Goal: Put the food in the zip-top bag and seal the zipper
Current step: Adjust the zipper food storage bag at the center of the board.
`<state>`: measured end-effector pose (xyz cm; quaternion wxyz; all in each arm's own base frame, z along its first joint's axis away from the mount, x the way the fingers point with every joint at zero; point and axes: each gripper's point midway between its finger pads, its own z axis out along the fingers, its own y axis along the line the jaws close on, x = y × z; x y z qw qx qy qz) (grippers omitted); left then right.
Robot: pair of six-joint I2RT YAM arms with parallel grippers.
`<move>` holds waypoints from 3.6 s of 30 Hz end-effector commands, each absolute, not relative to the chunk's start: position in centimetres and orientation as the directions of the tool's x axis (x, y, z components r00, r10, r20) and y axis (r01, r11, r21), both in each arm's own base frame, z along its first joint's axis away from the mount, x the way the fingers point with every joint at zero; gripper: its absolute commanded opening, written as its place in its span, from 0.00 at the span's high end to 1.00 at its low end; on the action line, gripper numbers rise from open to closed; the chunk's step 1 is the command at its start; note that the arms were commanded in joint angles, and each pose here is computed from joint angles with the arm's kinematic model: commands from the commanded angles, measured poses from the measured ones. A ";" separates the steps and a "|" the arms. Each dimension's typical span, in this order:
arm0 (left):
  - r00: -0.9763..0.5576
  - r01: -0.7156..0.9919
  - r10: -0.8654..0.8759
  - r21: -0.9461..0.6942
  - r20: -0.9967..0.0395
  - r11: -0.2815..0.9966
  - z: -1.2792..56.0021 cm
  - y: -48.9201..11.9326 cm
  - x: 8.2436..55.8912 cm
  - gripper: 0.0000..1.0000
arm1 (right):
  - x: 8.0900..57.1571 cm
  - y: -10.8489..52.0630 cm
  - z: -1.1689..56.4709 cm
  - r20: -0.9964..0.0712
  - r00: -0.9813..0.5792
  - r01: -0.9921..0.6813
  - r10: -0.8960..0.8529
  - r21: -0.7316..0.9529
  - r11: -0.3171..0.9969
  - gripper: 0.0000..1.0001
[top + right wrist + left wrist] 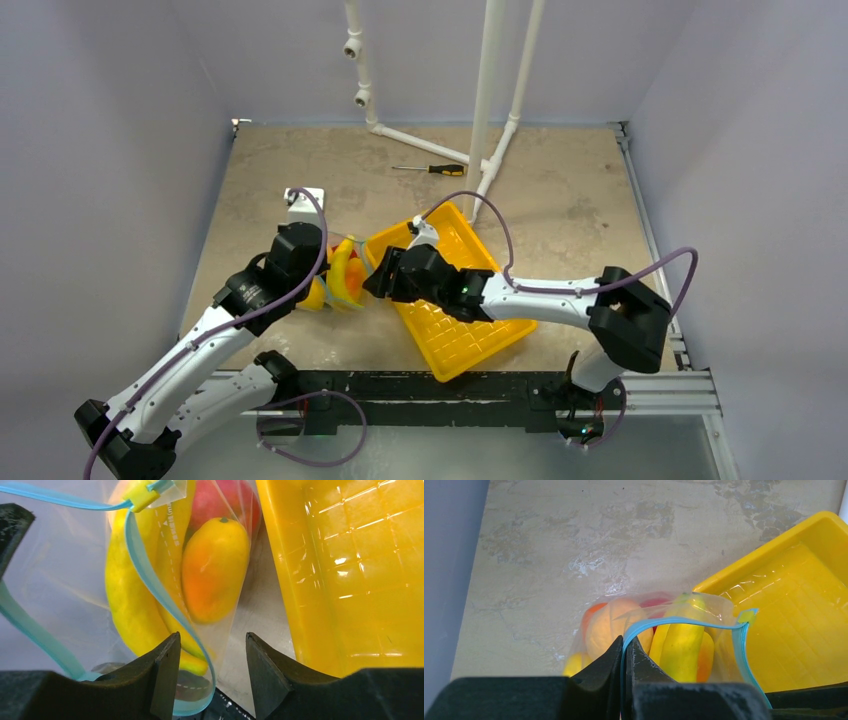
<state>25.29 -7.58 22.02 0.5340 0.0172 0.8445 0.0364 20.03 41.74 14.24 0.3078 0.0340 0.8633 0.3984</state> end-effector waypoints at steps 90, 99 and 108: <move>-0.426 0.551 0.169 -0.106 -0.889 0.828 24.9 -17.0 21.8 1.00 | 18.2 38.8 24.8 -0.818 -0.561 -0.546 0.131 0.484 0.684 0.52; -0.380 0.593 0.173 -0.096 -0.909 0.799 26.3 -17.4 21.4 1.00 | 18.6 37.8 32.1 -0.947 -0.302 -0.721 0.107 0.300 0.624 0.49; -0.372 0.612 0.169 -0.104 -0.913 0.784 26.2 -17.6 21.0 1.00 | 17.8 37.0 32.4 -0.993 0.039 -0.851 -0.115 -0.093 0.516 0.44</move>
